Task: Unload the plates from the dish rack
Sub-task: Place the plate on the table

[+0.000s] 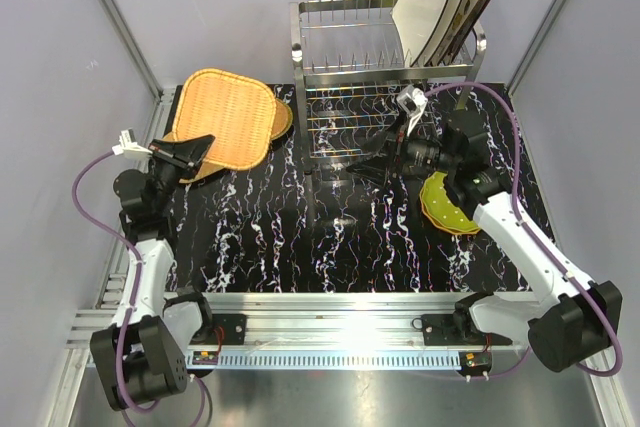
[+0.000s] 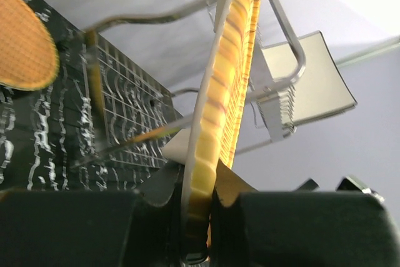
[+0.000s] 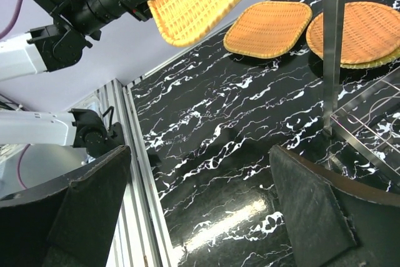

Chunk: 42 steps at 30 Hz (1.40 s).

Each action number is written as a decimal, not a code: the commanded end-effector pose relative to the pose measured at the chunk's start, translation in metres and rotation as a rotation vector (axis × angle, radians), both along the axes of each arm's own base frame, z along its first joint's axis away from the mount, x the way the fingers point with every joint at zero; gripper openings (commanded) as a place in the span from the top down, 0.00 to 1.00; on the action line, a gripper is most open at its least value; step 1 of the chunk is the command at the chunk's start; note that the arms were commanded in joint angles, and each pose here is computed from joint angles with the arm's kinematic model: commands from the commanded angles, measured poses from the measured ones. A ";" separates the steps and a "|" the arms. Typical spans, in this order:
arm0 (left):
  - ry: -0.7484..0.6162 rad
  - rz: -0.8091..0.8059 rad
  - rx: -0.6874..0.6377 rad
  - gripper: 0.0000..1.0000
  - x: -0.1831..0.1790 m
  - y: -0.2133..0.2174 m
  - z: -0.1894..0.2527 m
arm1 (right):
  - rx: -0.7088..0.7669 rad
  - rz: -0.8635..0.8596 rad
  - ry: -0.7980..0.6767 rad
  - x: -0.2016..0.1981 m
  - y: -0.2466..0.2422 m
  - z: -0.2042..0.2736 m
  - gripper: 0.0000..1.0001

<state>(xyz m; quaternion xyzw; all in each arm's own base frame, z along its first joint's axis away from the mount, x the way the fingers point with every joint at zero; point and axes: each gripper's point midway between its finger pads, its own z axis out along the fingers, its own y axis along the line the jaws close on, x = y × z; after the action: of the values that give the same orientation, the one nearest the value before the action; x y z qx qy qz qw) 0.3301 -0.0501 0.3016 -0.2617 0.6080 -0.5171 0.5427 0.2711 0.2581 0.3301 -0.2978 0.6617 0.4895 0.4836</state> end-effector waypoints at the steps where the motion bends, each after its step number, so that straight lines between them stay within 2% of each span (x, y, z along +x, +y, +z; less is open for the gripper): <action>1: -0.129 0.104 0.050 1.00 0.008 0.019 0.024 | -0.015 -0.023 -0.057 0.000 -0.007 0.002 0.00; 12: -0.061 0.277 0.004 1.00 0.038 0.071 -0.010 | -0.046 -0.060 -0.019 0.008 -0.012 -0.023 0.00; 30: 0.144 0.486 -0.089 1.00 0.092 0.132 -0.090 | -0.066 -0.107 0.061 0.017 -0.017 -0.053 0.00; 42: 0.166 0.568 -0.224 1.00 0.123 0.159 -0.124 | -0.069 -0.121 0.095 0.024 -0.019 -0.061 0.00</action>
<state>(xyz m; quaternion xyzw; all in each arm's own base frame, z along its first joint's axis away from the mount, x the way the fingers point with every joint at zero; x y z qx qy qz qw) 0.4287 0.0873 0.1042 -0.5682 0.5671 -0.3495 0.4831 0.2861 0.2407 0.2627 -0.2538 0.7245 0.4556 0.4506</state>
